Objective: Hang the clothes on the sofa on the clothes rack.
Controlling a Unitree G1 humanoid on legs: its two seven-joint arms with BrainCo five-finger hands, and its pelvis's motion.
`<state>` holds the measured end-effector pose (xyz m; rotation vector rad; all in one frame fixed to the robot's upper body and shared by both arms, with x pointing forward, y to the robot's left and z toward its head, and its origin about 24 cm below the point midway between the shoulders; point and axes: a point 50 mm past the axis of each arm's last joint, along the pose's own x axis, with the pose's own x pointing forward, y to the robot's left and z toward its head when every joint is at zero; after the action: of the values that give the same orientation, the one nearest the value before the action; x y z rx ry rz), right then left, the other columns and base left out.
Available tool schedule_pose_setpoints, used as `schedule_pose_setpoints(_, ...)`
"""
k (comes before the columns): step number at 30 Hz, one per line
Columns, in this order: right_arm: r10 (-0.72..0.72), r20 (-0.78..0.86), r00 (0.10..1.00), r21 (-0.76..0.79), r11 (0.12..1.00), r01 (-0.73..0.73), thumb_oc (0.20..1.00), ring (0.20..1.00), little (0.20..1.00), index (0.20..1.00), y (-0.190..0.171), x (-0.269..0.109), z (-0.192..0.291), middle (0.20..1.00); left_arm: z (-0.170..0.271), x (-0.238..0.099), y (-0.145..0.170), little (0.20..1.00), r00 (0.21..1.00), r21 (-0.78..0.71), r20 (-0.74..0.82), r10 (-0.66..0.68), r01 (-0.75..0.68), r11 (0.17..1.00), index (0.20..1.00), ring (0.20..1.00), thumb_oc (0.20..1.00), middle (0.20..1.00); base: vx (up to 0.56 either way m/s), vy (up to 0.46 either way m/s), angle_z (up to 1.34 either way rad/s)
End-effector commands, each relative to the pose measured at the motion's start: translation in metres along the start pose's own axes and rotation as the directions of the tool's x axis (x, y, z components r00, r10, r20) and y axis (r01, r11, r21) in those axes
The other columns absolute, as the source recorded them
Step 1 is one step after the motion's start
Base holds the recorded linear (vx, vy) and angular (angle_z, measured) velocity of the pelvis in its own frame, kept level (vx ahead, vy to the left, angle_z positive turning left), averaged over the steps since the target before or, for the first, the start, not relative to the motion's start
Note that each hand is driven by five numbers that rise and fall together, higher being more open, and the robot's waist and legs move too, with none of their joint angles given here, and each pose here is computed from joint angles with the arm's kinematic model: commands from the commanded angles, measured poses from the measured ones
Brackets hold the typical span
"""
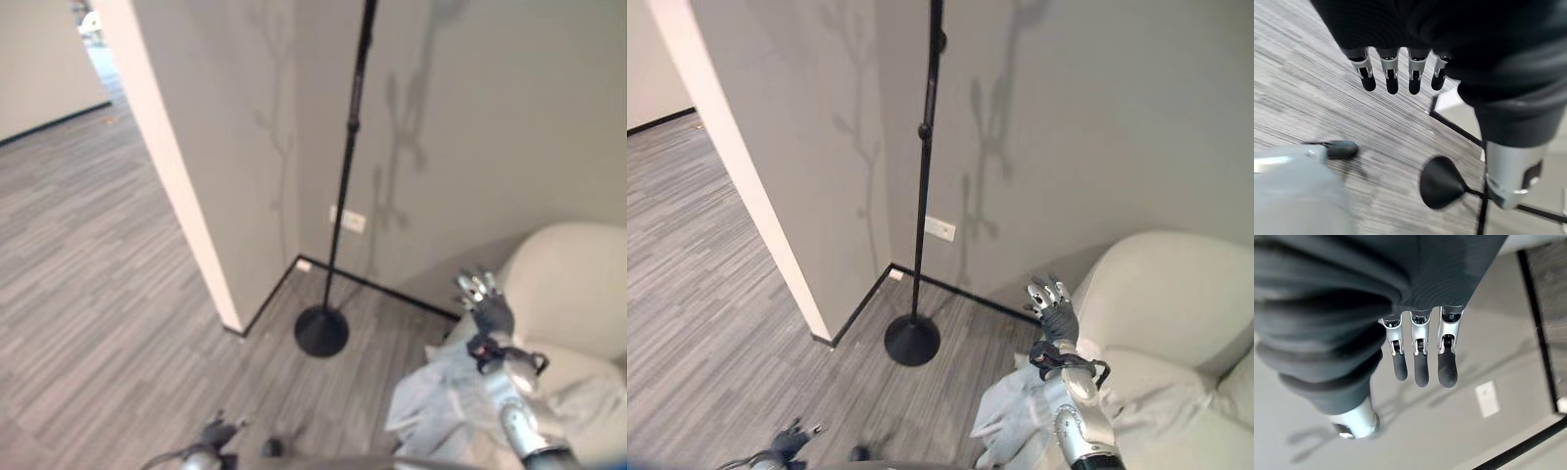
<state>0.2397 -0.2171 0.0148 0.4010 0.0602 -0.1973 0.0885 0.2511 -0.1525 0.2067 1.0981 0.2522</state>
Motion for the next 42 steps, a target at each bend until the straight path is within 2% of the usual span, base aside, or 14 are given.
schedule_pose_setpoints(1,0.087,0.171,0.981,-0.015,0.996,-0.085,0.200,0.200,0.200,0.200,0.021,0.021,0.043,0.200,0.060,0.004,-0.005,1.000,0.974,-0.046,0.226,-0.027,0.038,0.998,1.000,1.000,1.000,1.000,0.03,0.022,-0.33)
schedule_pose_setpoints(3,0.097,0.178,0.979,-0.096,0.992,-0.081,0.200,0.200,0.200,0.200,0.021,0.022,0.048,0.200,0.066,0.003,-0.004,1.000,0.967,-0.058,0.253,-0.029,0.044,0.997,1.000,1.000,1.000,1.000,0.02,0.017,0.03)
schedule_pose_setpoints(4,0.101,0.178,0.979,-0.152,0.986,-0.075,1.000,1.000,1.000,1.000,0.020,0.020,0.049,1.000,0.068,0.003,-0.002,1.000,0.964,-0.072,0.264,-0.022,0.043,0.996,1.000,1.000,1.000,1.000,0.02,0.013,0.41)
schedule_pose_setpoints(7,0.089,0.161,0.983,-0.327,0.944,-0.032,1.000,1.000,1.000,1.000,0.012,0.016,0.048,1.000,0.073,0.001,-0.001,1.000,0.957,-0.092,0.290,-0.020,0.049,0.995,1.000,1.000,1.000,1.000,0.02,0.010,0.11)
schedule_pose_setpoints(8,0.035,0.136,0.990,-0.657,0.751,0.064,1.000,1.000,1.000,1.000,-0.013,0.012,0.048,1.000,0.077,-0.001,0.001,1.000,0.947,-0.113,0.321,-0.018,0.057,0.992,1.000,1.000,1.000,1.000,0.03,0.003,-0.28)
schedule_pose_setpoints(9,-0.005,0.149,0.989,-0.787,0.605,0.121,1.000,1.000,1.000,1.000,-0.028,0.008,0.051,1.000,0.082,-0.003,0.003,1.000,0.938,-0.118,0.347,-0.008,0.053,0.992,1.000,1.000,1.000,1.000,0.03,0.012,-0.18)
schedule_pose_setpoints(12,-0.161,0.166,0.973,-0.968,0.159,0.192,1.000,1.000,1.000,1.000,-0.084,-0.015,0.047,1.000,0.075,-0.006,0.003,1.000,0.934,-0.138,0.358,0.011,0.041,0.990,1.000,1.000,1.000,1.000,0.02,0.004,0.20)
schedule_pose_setpoints(17,-0.348,0.106,0.932,-0.989,0.059,0.134,1.000,1.000,1.000,1.000,-0.131,-0.037,0.024,1.000,0.067,-0.007,0.009,1.000,0.937,-0.166,0.348,0.019,0.041,0.985,1.000,1.000,1.000,1.000,-0.02,-0.006,-0.09)
schedule_pose_setpoints(29,-0.337,-0.148,0.930,-0.935,-0.257,-0.242,1.000,1.000,1.000,1.000,-0.149,-0.027,-0.019,1.000,0.101,-0.012,-0.004,1.000,0.874,-0.044,0.484,-0.043,0.073,0.996,1.000,1.000,1.000,1.000,-0.07,-0.030,-0.08)
schedule_pose_setpoints(30,-0.311,-0.147,0.939,-0.888,-0.377,-0.264,1.000,1.000,1.000,1.000,-0.148,-0.019,-0.015,1.000,0.113,-0.015,-0.008,1.000,0.847,-0.012,0.529,-0.050,0.067,0.998,1.000,1.000,1.000,1.000,-0.15,-0.078,-0.06)
schedule_pose_setpoints(31,-0.297,-0.125,0.947,-0.839,-0.478,-0.260,1.000,1.000,1.000,1.000,-0.150,-0.013,-0.011,1.000,0.121,-0.017,-0.010,1.000,0.828,0.013,0.559,-0.049,0.050,0.999,1.000,1.000,1.000,1.000,-0.19,-0.081,-0.03)
schedule_pose_setpoints(33,-0.285,-0.091,0.954,-0.820,-0.523,-0.234,1.000,1.000,1.000,1.000,-0.149,-0.009,-0.007,1.000,0.126,-0.018,-0.013,1.000,0.817,0.014,0.576,-0.043,0.043,0.999,1.000,1.000,1.000,1.000,-0.10,-0.046,-0.04)
schedule_pose_setpoints(34,-0.264,-0.036,0.964,-0.766,-0.612,-0.196,1.000,1.000,1.000,1.000,-0.150,-0.002,0.001,1.000,0.137,-0.020,-0.018,1.000,0.792,0.035,0.610,-0.036,0.018,0.999,1.000,1.000,1.000,1.000,-0.09,-0.070,-0.03)
schedule_pose_setpoints(42,-0.127,0.226,0.966,-0.599,-0.800,0.035,1.000,1.000,1.000,1.000,-0.148,0.025,0.059,1.000,0.172,-0.028,-0.028,1.000,0.693,0.161,0.720,-0.027,-0.129,0.978,1.000,1.000,1.000,1.000,-0.06,-0.095,-0.03)
